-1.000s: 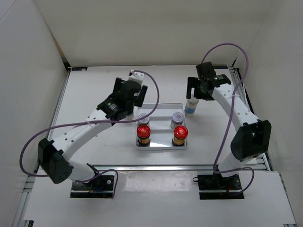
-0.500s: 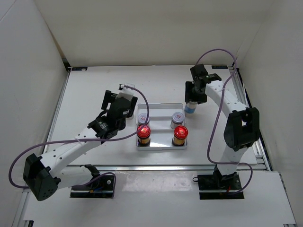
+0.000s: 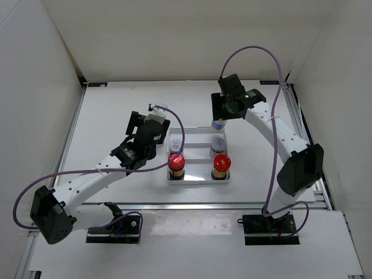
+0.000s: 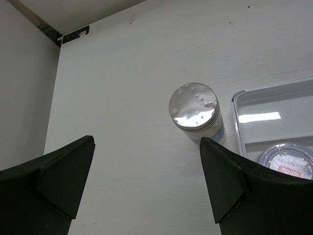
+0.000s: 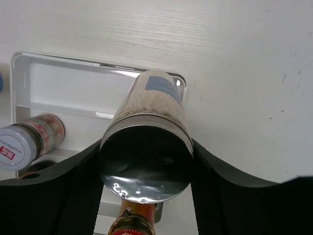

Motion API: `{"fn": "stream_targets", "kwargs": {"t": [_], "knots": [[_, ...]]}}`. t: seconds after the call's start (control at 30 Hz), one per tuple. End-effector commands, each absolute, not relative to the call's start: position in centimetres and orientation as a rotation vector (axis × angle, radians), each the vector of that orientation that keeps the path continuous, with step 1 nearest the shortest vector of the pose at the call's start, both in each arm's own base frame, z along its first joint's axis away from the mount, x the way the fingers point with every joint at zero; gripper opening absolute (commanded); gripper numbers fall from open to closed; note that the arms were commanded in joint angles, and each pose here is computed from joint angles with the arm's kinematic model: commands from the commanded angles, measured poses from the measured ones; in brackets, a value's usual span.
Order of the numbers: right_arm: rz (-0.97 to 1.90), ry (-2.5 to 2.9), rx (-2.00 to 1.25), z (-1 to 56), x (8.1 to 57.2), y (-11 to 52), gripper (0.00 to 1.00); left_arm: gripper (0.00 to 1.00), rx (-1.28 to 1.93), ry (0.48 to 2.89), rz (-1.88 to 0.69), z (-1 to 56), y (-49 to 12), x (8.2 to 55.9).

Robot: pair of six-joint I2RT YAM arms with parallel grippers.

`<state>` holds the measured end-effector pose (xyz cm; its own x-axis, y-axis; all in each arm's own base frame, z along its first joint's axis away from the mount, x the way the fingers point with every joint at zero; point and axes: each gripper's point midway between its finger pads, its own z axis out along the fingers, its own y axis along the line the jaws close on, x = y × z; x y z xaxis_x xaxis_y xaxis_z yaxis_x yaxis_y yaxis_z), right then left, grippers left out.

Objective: Organize the condiment bottles

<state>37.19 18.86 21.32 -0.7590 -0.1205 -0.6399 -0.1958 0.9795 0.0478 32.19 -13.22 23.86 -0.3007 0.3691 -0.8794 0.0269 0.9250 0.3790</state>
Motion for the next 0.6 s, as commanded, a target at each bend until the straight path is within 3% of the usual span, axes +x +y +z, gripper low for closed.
{"fn": "stream_targets", "kwargs": {"t": [0.0,0.23,0.37,0.4,0.43,0.5,0.53,0.57], "knots": [[0.136,2.458,-0.238,19.8,38.1,19.8,0.08,0.99,0.243,1.821,0.324,25.7,-13.3,32.4],[0.132,2.502,-0.240,16.2,38.7,20.4,0.08,0.99,0.236,1.820,0.332,25.5,-13.2,32.4],[0.118,2.549,-0.253,14.2,38.6,20.5,0.18,0.99,0.242,1.825,0.338,25.3,-13.3,32.5],[0.118,2.550,-0.253,14.2,38.6,20.5,0.25,0.99,0.242,1.825,0.338,25.3,-13.3,32.5],[0.117,2.559,-0.243,13.9,38.4,20.4,0.53,0.99,0.249,1.832,0.344,24.9,-13.4,32.6],[0.120,2.562,-0.232,14.2,38.1,20.3,0.75,0.99,0.255,1.838,0.349,24.7,-13.4,32.7],[0.112,2.551,-0.226,14.6,38.2,20.2,0.91,0.99,0.255,1.838,0.349,24.7,-13.4,32.7],[0.097,2.535,-0.199,15.4,38.1,19.7,0.97,0.99,0.255,1.838,0.349,24.7,-13.4,32.7]]}}
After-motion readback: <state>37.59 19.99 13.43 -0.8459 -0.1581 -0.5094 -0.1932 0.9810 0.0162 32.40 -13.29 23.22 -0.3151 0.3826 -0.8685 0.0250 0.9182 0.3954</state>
